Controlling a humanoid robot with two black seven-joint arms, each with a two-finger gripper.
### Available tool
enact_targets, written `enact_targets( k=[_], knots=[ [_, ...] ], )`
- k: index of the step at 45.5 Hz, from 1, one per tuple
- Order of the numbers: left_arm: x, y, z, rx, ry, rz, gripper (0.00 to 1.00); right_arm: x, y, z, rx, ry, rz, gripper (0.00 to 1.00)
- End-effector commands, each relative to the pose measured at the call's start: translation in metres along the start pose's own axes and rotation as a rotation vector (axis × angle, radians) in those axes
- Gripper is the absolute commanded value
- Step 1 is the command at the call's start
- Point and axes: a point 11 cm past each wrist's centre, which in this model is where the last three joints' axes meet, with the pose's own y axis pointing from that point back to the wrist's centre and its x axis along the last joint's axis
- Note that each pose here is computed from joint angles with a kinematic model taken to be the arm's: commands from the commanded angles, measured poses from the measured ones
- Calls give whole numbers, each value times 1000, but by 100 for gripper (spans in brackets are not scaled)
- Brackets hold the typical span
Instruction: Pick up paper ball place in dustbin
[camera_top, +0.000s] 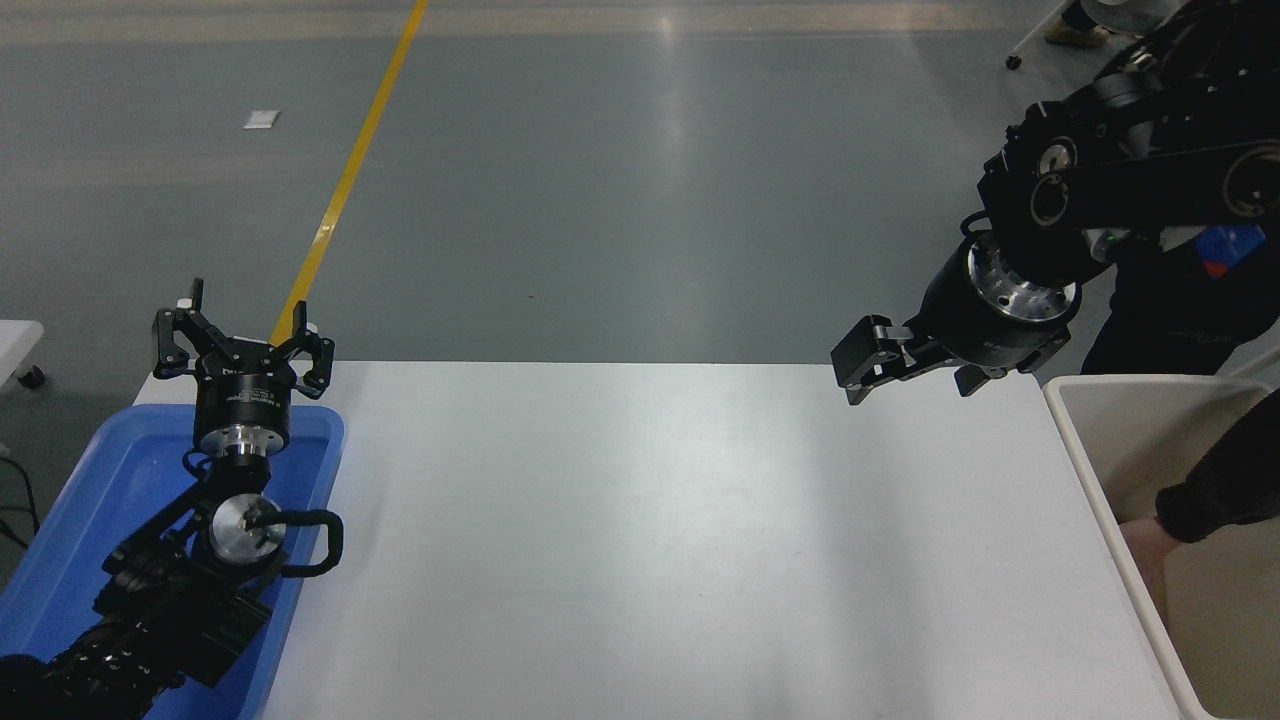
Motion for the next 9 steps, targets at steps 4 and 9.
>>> enact_targets(
  k=[4, 9],
  knots=[
    [0, 0, 0, 0, 0, 0, 99, -5, 0, -7, 9, -32, -28, 100],
    [0, 0, 0, 0, 0, 0, 99, -5, 0, -5, 6, -36, -30, 100]
  ],
)
